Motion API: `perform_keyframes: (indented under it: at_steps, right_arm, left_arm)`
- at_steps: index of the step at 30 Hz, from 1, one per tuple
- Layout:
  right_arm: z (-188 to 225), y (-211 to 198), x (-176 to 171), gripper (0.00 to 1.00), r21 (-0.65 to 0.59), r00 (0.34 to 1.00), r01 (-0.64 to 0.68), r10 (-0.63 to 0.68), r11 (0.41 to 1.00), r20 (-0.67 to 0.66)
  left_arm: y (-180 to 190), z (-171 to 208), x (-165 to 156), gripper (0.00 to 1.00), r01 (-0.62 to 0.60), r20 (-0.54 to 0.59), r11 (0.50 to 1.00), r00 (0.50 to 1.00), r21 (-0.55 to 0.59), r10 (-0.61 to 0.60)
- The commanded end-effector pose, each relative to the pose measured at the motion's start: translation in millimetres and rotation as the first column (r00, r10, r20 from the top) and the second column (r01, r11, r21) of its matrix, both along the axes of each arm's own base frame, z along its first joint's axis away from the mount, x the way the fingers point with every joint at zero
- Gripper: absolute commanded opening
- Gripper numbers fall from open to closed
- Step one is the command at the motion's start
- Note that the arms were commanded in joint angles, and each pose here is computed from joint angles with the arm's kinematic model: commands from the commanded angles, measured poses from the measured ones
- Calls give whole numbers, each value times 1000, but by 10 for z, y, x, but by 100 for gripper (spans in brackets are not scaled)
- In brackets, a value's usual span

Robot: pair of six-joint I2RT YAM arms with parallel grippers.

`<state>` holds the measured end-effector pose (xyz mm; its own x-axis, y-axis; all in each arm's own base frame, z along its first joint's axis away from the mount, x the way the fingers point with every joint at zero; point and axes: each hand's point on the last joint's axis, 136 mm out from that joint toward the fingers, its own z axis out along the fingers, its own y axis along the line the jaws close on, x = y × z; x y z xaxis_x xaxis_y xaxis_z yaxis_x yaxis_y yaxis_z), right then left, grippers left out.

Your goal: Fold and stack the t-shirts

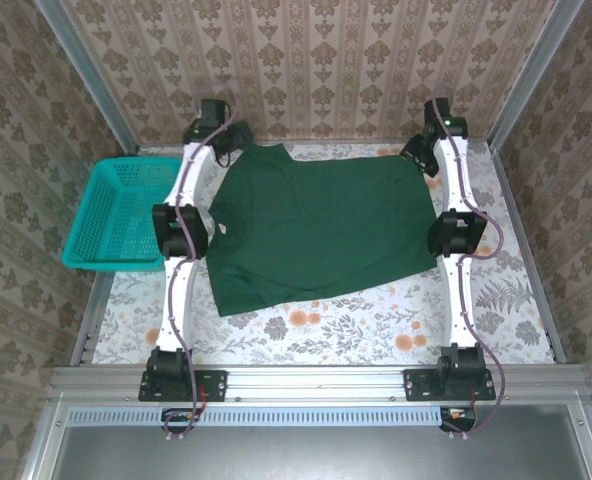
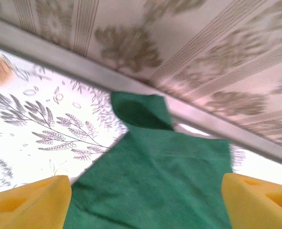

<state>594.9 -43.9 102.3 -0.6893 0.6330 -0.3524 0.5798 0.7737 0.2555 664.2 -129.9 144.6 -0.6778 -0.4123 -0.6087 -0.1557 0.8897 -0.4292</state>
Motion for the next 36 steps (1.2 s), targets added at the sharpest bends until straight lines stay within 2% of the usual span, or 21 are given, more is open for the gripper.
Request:
perform_keyframes:
  at_steps: [1, 5, 9, 11, 14, 16, 17, 20, 22, 24, 26, 27, 32, 36]
  right_arm:
    - [790, -143, -485, 69, -103, 998, -65, 64, 993, -12]
    - [1060, -450, -938, 70, -116, 996, -39, 29, 992, -86]
    - [1313, -668, -1361, 70, -90, 991, -13, 1, 996, -135]
    - [1447, -704, -1566, 71, -86, 986, -1, -13, 996, -169]
    - [1614, -790, -1965, 72, -152, 968, 18, -56, 988, -244]
    - [1670, -743, -2189, 72, -160, 962, 7, -51, 987, -269]
    - [1754, -718, -2280, 73, -171, 970, 11, -52, 985, -236]
    - [1572, -585, -2482, 76, -111, 992, 40, -52, 993, -111]
    - [1299, -472, -2546, 75, -47, 998, 54, -56, 997, -31]
    - [824, -264, -2546, 72, 73, 999, 34, -31, 997, -35]
    - [422, -85, -2504, 63, 196, 998, 28, -16, 980, -62]
    - [248, -47, -2498, 59, 218, 995, 34, -14, 975, -96]
    - [-217, 169, -2399, 47, 244, 982, 35, 13, 969, -191]
    - [-325, 205, -2325, 42, 167, 973, 25, 14, 986, -230]
  left_arm:
    - [64, 1223, -462, 85, -7, 105, 1000, 994, 17, 6]
    - [232, 1063, -1198, 82, -81, -34, 996, 996, 30, 82]
    - [457, 644, -1905, 81, -122, -144, 991, 981, 61, 130]
    - [468, 376, -2157, 79, -98, -231, 994, 967, 44, 106]
    - [390, 64, -2443, 73, -45, -348, 999, 936, 6, 44]
    - [376, -34, -2538, 71, -33, -356, 999, 934, -6, 28]
    - [377, -78, -2575, 71, -35, -358, 999, 933, -9, 30]
    - [274, -232, -2728, 69, 6, -440, 1000, 898, -14, -12]
    - [224, -329, -2893, 66, 57, -495, 998, 868, 34, -33]
    - [261, -435, -3131, 66, 39, -540, 996, 842, 76, 8]
    - [260, -541, -3329, 65, -17, -567, 999, 822, 46, 40]
    - [257, -588, -3415, 65, -40, -585, 999, 809, 35, 53]
    - [306, -612, -3430, 63, -17, -632, 995, 771, 98, 76]
    - [273, -618, -3221, 59, 31, -643, 990, 763, 139, 67]
